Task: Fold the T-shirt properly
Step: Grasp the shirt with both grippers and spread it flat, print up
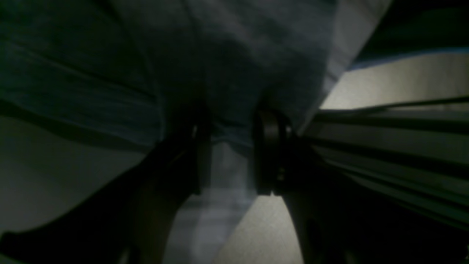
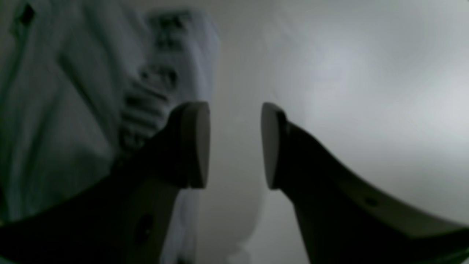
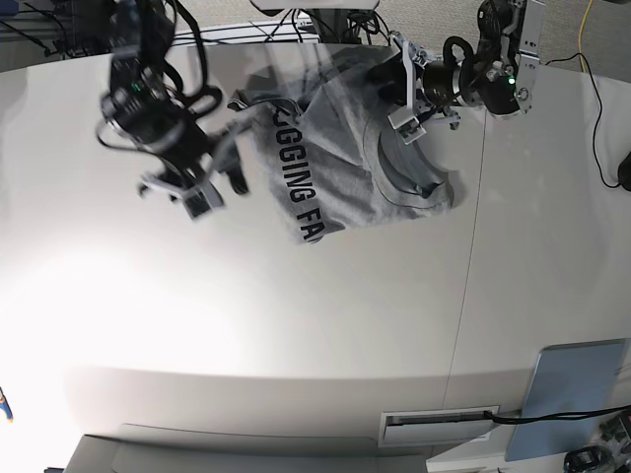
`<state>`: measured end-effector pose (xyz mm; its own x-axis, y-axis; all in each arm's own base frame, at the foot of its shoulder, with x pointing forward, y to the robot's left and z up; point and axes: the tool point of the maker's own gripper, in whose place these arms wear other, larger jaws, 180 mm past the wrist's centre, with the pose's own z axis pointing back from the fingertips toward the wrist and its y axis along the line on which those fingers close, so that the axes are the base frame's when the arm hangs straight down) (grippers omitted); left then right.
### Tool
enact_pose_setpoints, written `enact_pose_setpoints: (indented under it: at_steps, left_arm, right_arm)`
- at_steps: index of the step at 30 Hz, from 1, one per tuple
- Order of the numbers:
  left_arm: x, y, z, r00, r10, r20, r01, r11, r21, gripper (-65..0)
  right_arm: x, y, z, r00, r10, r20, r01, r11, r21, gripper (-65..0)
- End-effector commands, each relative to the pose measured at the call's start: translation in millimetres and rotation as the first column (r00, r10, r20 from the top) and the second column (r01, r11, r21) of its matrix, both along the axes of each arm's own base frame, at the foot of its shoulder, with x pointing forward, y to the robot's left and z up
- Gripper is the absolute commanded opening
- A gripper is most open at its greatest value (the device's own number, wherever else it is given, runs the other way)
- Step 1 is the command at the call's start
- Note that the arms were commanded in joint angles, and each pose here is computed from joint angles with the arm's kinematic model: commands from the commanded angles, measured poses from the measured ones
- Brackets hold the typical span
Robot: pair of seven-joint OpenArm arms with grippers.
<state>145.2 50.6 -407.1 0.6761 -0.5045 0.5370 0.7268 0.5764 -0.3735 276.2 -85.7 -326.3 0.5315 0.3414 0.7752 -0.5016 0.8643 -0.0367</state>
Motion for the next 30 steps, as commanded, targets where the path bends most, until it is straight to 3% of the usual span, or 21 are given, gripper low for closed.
enact_pose_setpoints:
  at_steps: [1,9,15,20,25,30]
  left_arm:
    - [5.3,-2.0,6.8,1.0,0.006,0.029,-0.005,1.0,-0.02,-44.0]
    - [15.3,13.8,-6.9,0.996,0.08,0.044,-0.083,0.994,0.068,-44.0]
    - [14.3,22.9,-25.1,0.993,0.112,0.029,-0.114,0.989,0.097,-44.0]
    - [32.4,57.4,-49.5,0.973,0.194,0.129,-0.221,0.943,0.248,-44.0]
    - [57.3,83.7,-56.2,0.946,0.205,0.251,-0.285,0.894,0.345,-44.0]
    - [93.7,97.0,-44.9,0.911,0.223,0.347,-0.349,0.865,0.36,-44.0]
  right_arm:
    - [17.0,5.7,13.8,0.998,0.014,0.066,-0.015,1.0,0.019,-41.9]
    - [74.6,43.4,-8.7,0.992,0.122,0.033,-0.122,0.993,0.0,-41.9]
    - [96.4,63.6,-31.1,0.985,0.169,-0.04,-0.171,0.985,-0.037,-41.9]
    - [85.9,52.6,-56.5,0.972,0.16,-0.174,-0.181,0.978,-0.108,-41.9]
    - [74.2,39.8,-68.1,0.954,0.138,-0.266,-0.186,0.969,-0.164,-41.9]
    - [54.1,28.4,-84.4,0.926,0.095,-0.365,-0.18,0.962,-0.205,-41.9]
